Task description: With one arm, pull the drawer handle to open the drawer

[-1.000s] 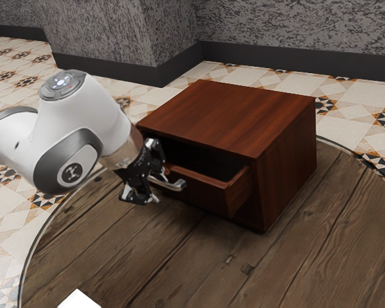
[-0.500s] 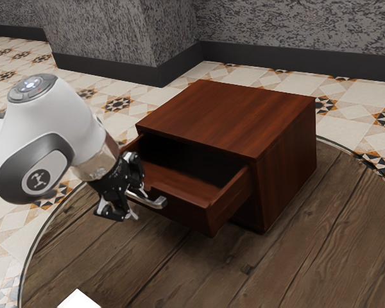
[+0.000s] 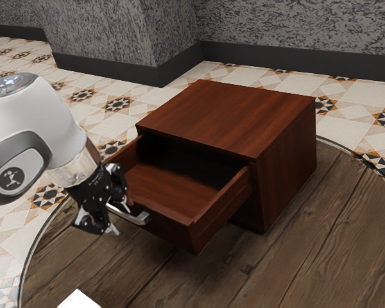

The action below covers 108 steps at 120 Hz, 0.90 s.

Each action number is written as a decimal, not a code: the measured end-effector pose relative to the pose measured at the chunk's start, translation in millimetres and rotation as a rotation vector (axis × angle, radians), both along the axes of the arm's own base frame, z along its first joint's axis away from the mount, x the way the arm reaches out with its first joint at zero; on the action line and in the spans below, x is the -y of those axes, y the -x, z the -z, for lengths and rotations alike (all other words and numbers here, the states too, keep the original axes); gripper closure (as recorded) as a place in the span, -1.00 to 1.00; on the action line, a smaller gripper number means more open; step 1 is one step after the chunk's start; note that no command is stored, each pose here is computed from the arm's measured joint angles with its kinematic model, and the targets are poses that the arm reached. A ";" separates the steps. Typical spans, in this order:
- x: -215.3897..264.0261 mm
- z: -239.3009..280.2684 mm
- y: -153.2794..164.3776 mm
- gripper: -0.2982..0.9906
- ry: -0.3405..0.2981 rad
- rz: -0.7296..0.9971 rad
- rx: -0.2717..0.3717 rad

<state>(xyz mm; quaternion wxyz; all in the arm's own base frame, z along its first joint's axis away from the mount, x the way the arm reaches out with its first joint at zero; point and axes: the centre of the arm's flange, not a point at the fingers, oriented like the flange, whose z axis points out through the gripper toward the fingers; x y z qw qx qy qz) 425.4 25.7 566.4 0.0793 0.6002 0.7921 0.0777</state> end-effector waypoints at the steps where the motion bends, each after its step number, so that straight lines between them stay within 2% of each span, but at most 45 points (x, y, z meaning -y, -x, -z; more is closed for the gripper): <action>1: -0.1 0.1 0.2 0.12 0.000 0.000 -0.001; 52: -1.4 -0.8 7.4 0.09 0.016 -0.010 -0.033; 108: -3.4 -4.1 6.8 -0.03 0.016 -0.016 -0.042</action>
